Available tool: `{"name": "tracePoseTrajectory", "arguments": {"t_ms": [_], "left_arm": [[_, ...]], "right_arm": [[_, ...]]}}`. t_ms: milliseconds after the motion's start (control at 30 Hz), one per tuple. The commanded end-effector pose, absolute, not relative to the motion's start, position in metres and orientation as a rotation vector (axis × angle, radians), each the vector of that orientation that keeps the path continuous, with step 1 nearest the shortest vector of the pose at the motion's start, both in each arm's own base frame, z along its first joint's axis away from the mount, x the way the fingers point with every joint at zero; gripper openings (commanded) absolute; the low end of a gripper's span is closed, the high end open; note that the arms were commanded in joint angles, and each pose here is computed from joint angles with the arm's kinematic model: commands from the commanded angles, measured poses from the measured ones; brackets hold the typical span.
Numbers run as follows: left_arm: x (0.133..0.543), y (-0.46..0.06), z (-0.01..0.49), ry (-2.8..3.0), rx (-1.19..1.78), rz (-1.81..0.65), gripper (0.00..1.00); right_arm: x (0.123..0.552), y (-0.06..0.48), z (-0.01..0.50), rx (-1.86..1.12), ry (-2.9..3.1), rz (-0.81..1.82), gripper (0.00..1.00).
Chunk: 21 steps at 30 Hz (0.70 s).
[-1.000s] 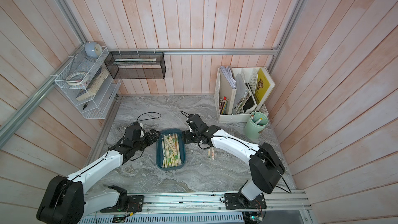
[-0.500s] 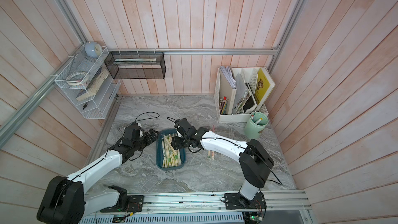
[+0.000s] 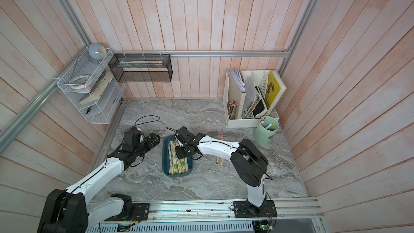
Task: Take the paired disposable chopsticks out of the storage box
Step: Pick up the paired disposable chopsticks from the storage box.
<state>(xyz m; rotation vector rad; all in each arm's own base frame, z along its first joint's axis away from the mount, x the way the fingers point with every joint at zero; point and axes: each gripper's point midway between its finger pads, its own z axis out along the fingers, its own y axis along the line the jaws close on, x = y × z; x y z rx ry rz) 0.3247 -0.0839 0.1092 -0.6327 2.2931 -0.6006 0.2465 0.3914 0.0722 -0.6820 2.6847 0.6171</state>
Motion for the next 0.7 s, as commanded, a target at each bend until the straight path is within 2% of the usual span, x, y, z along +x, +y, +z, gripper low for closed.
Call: {"name": "tracePoseTrajectory", "arguments": {"t_ms": [0,667], "left_arm": [[0.321,-0.08,0.107,2.293,-0.622,-0.581,1.0],[0.318,-0.084,0.103,2.289,-0.622,-0.626,1.0]], "right_arm": [[0.25,0.391,0.067,-0.717,2.684,0.551,0.38],[0.253,0.394,0.049,-0.759,2.705,0.492,0.3]]}}
